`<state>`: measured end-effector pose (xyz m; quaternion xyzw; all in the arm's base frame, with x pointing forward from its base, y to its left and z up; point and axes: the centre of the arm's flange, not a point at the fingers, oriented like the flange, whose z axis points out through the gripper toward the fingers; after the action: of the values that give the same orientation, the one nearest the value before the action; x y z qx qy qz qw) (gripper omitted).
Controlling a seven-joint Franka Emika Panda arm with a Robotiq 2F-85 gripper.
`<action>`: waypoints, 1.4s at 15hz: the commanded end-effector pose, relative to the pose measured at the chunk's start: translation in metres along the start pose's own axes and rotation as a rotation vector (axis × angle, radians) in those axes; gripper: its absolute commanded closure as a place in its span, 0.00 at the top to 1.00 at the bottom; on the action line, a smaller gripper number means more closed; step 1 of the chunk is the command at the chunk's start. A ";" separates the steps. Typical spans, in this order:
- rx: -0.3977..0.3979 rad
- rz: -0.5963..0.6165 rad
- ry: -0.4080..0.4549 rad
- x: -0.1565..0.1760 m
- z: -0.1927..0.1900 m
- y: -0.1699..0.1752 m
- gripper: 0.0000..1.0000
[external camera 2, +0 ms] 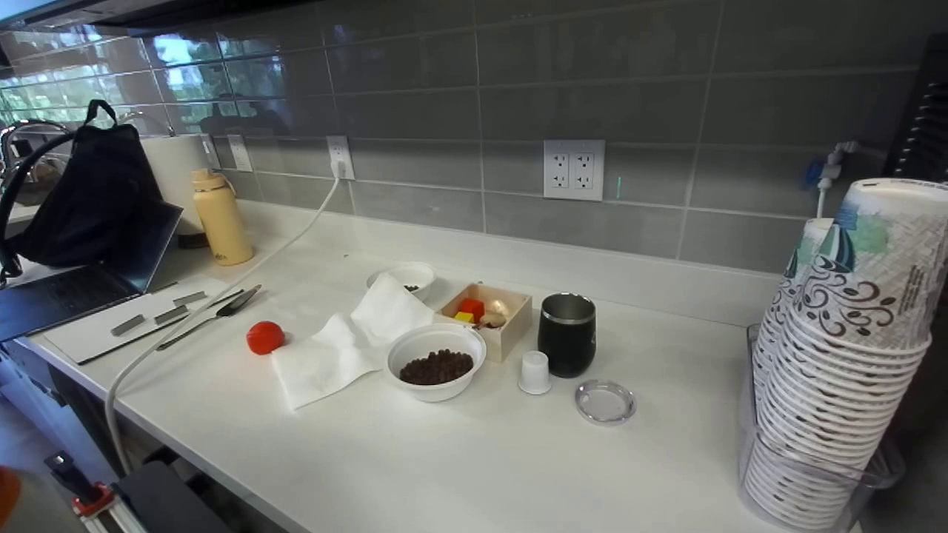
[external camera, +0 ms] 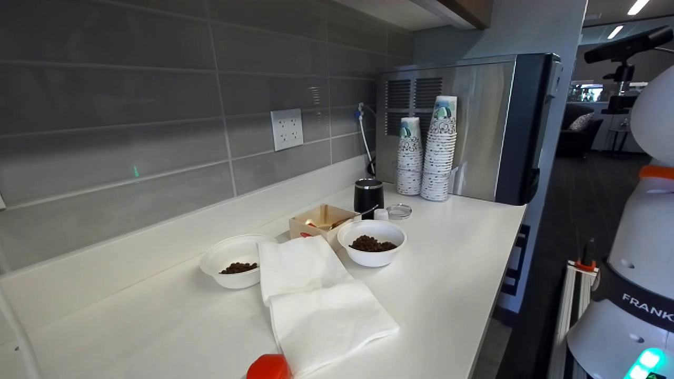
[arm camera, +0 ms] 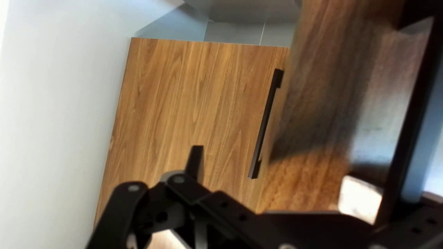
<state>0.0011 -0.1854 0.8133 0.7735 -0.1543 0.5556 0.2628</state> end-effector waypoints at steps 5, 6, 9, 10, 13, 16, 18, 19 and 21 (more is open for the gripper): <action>0.173 -0.124 -0.148 0.038 0.088 -0.049 1.00; 0.181 -0.145 -0.163 0.043 0.100 -0.058 1.00; 0.192 -0.172 -0.189 0.058 0.129 -0.070 1.00; 0.195 -0.179 -0.197 0.062 0.136 -0.073 1.00; 0.173 -0.201 -0.193 0.076 0.153 -0.088 1.00; 0.056 -0.166 -0.192 0.092 0.161 -0.097 1.00; -0.008 -0.136 -0.198 0.100 0.164 -0.104 1.00; -0.027 -0.124 -0.192 0.105 0.162 -0.110 1.00; -0.050 -0.109 -0.177 0.118 0.154 -0.129 1.00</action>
<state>0.2142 -0.1887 0.8338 0.8359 -0.1220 0.4572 0.2781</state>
